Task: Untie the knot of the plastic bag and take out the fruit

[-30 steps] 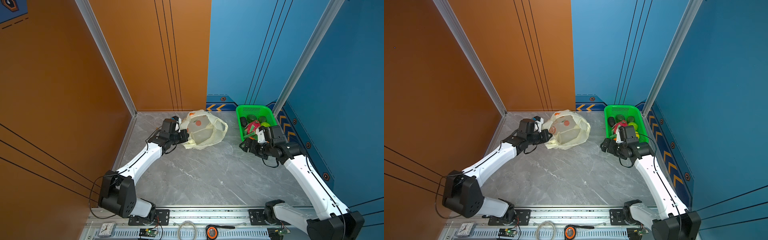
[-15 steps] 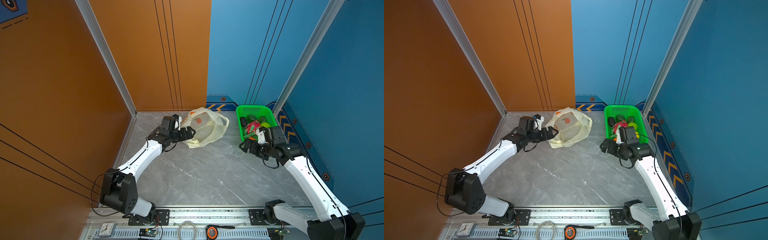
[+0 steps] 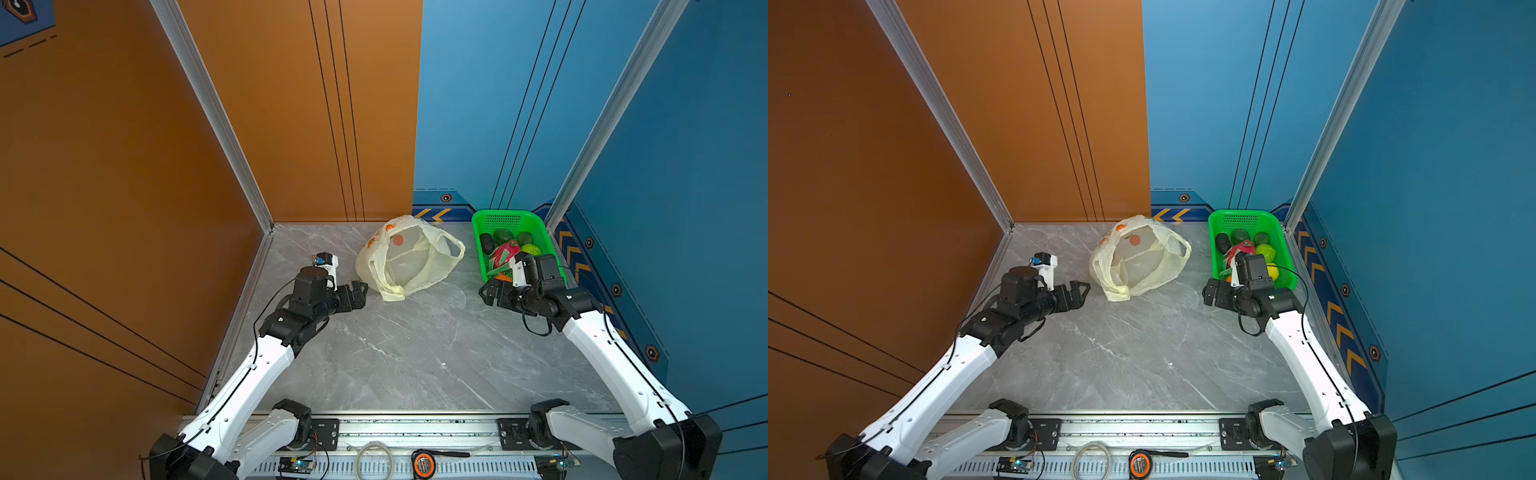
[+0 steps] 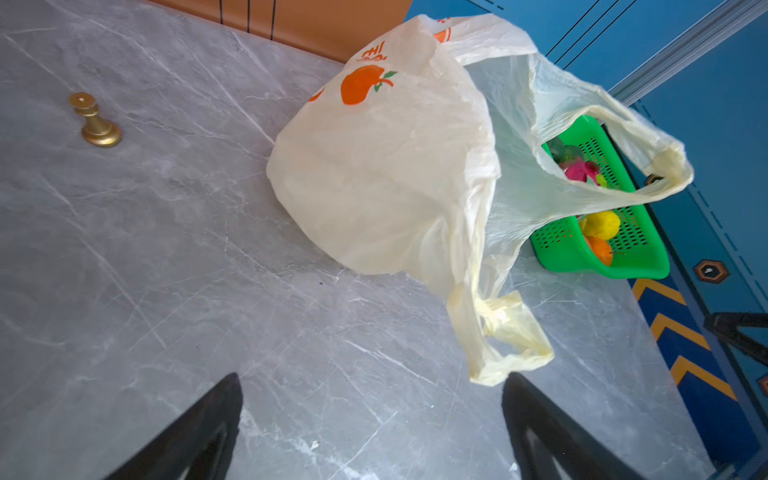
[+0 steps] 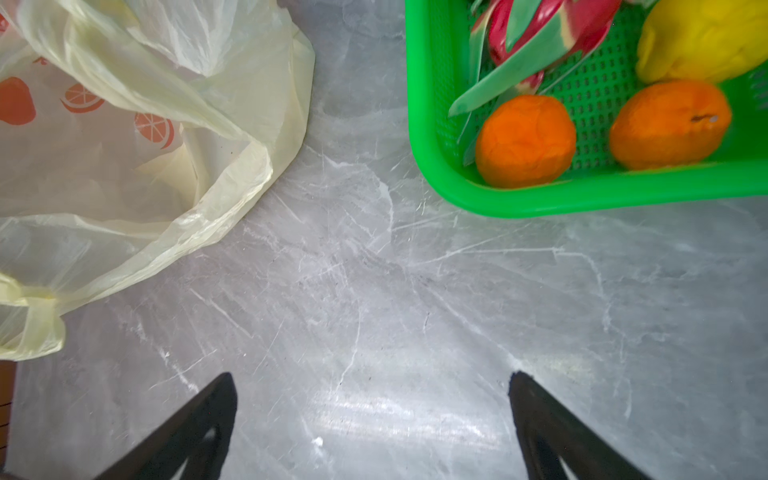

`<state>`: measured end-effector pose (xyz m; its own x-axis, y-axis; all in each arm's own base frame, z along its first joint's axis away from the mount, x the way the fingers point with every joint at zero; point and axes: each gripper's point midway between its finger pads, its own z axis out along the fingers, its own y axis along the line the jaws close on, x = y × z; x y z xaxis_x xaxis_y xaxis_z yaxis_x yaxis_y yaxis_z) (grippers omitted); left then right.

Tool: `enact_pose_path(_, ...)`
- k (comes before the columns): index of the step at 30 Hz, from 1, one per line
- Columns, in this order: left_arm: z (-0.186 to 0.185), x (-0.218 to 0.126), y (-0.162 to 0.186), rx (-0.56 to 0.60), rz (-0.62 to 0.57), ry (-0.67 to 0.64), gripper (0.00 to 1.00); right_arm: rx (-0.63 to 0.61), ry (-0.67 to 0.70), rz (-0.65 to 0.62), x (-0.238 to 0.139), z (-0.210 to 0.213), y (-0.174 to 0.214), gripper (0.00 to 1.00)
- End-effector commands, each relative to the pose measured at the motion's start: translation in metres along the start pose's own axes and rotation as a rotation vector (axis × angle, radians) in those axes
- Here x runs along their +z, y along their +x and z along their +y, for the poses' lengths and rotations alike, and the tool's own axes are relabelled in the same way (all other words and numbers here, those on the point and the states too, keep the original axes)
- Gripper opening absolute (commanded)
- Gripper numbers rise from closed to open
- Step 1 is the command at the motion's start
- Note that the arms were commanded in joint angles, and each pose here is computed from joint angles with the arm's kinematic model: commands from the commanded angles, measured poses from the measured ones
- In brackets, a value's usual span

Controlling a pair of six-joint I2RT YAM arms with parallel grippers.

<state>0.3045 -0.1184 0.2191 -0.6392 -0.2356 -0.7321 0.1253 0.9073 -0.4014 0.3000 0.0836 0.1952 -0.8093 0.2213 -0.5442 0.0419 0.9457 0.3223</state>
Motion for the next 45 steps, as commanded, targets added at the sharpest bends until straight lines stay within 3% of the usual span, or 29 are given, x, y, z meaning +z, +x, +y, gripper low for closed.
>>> enact_pose_path(1,0.032,-0.009,0.010,0.085,-0.022,-0.113,0.98,-0.095,0.056,-0.108,0.008,-0.011,-0.020,1.00)
enact_pose_path(14,0.103,0.006,-0.008,0.203,-0.218,-0.246,0.98,-0.200,0.145,-0.347,0.047,-0.070,-0.055,1.00)
enact_pose_path(27,0.152,0.037,-0.002,0.290,-0.312,-0.353,0.98,-0.227,0.174,-0.490,0.093,-0.103,-0.049,1.00)
enact_pose_path(39,0.173,0.063,-0.005,0.240,-0.386,-0.346,0.98,-0.216,0.128,-0.569,0.113,-0.110,-0.049,1.00)
enact_pose_path(45,0.182,0.072,-0.001,0.236,-0.411,-0.348,0.98,-0.218,0.192,-0.600,0.112,-0.116,-0.044,1.00)
